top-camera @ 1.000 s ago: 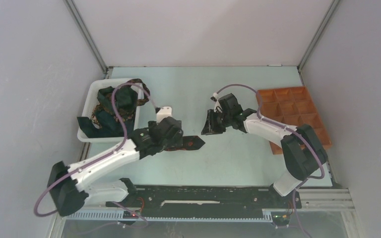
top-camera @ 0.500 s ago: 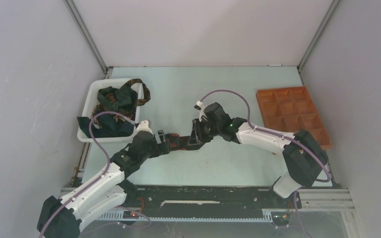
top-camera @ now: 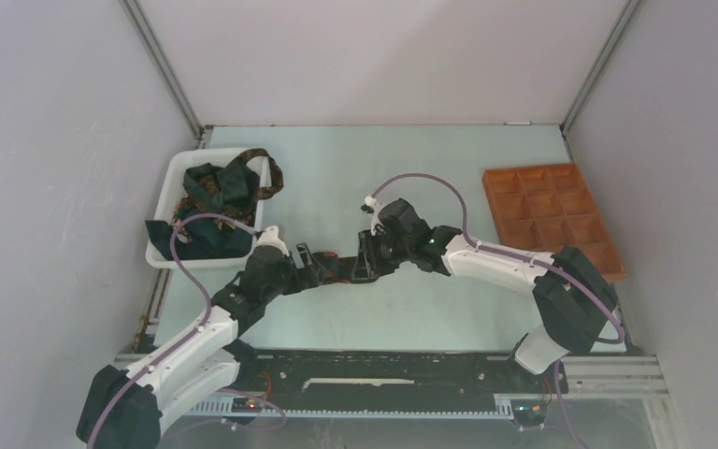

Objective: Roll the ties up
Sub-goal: Roll the tie at the center of the board.

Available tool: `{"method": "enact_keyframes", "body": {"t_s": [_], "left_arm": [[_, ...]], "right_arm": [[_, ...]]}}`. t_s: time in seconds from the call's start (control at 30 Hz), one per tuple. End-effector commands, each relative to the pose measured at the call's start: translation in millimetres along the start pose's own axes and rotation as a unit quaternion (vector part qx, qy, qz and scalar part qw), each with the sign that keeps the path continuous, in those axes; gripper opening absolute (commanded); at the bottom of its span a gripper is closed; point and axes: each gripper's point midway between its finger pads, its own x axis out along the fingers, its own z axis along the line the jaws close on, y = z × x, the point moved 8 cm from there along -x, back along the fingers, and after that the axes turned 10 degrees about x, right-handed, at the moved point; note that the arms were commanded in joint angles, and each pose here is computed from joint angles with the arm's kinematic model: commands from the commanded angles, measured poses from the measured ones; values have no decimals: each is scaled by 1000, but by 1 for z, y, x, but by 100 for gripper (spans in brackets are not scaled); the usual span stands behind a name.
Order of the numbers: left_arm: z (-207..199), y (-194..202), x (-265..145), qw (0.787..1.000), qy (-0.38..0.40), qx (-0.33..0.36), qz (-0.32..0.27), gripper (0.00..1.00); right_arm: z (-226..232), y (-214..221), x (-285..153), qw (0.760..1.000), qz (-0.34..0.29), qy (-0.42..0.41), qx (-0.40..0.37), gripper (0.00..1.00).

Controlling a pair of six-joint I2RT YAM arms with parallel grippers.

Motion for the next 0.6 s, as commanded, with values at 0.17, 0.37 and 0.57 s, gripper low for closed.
{"method": "enact_keyframes", "body": {"t_s": [0.17,0.37,0.57], "left_arm": [[3,-16,13,1000,7,6,-9,90],[0,-15,23,1000,21,10,15,88],[-6,-18,33,999,38,6,21,86]], "right_arm": [[7,2,-6,1000,-11,0,-23,30],[5,3,-4,1000,-9,6,-25,30],[4,3,1,1000,-6,3,-24,30]]}}
